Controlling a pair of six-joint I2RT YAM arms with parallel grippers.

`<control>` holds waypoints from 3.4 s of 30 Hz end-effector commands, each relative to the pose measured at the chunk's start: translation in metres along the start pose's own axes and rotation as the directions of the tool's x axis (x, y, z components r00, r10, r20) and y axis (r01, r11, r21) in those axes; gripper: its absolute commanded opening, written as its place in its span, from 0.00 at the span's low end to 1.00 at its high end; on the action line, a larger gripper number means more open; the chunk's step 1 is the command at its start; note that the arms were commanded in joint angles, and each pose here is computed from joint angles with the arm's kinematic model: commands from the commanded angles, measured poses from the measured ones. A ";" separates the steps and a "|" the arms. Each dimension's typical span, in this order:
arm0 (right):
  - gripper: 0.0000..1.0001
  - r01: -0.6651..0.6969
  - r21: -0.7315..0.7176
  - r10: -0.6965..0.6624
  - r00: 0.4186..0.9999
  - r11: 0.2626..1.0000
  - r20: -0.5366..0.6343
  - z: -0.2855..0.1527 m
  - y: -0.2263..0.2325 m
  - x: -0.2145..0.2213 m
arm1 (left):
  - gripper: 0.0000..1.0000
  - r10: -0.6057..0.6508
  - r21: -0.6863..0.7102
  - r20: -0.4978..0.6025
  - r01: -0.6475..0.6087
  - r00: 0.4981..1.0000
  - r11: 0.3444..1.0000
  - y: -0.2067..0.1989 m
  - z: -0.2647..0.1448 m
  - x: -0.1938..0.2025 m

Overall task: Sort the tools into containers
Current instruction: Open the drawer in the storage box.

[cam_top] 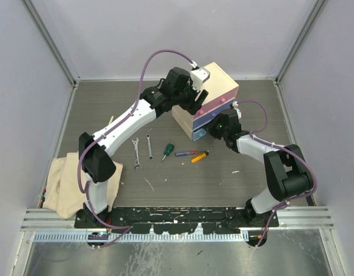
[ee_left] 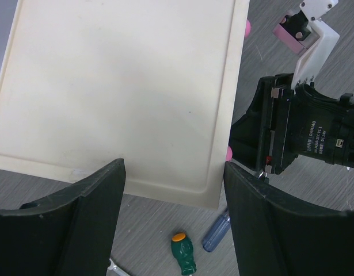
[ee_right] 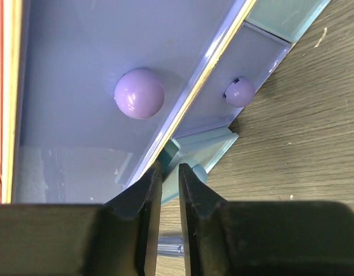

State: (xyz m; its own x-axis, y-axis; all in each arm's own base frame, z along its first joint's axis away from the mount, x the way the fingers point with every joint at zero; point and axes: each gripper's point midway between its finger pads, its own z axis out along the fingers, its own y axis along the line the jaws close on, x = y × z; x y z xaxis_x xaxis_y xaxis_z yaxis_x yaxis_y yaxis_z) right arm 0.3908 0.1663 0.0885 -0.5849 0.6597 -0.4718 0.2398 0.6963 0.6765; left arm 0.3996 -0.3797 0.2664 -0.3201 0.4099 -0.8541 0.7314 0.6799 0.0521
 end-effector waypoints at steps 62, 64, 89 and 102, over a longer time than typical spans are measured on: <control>0.40 -0.046 0.041 0.047 0.999 0.998 -0.016 0.004 0.003 -0.001 | 0.68 -0.004 -0.026 -0.080 0.002 0.997 1.000 0.009 -0.001 0.023; 0.38 -0.026 0.055 0.027 1.000 0.998 -0.005 -0.001 0.004 -0.006 | 0.69 -0.003 -0.029 -0.081 0.001 0.997 1.000 0.009 -0.002 0.023; 0.33 0.162 0.240 -0.143 0.985 0.957 -0.092 -0.048 -0.048 0.006 | 0.69 0.006 -0.042 -0.093 -0.010 0.996 0.999 0.012 0.000 0.027; 0.30 0.155 0.246 -0.128 0.984 0.957 -0.121 -0.067 -0.065 0.015 | 0.69 0.008 -0.044 -0.096 -0.012 0.995 0.999 0.012 0.001 0.028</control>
State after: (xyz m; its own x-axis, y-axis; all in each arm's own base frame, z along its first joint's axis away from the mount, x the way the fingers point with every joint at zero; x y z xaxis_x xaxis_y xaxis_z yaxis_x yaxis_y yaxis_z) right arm 0.3322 0.1251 0.0825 -0.6762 0.5473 -0.4932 0.3091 0.8184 0.4844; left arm 0.4005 -0.3787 0.2662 -0.3107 0.4201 -0.8526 0.7326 0.6774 0.0668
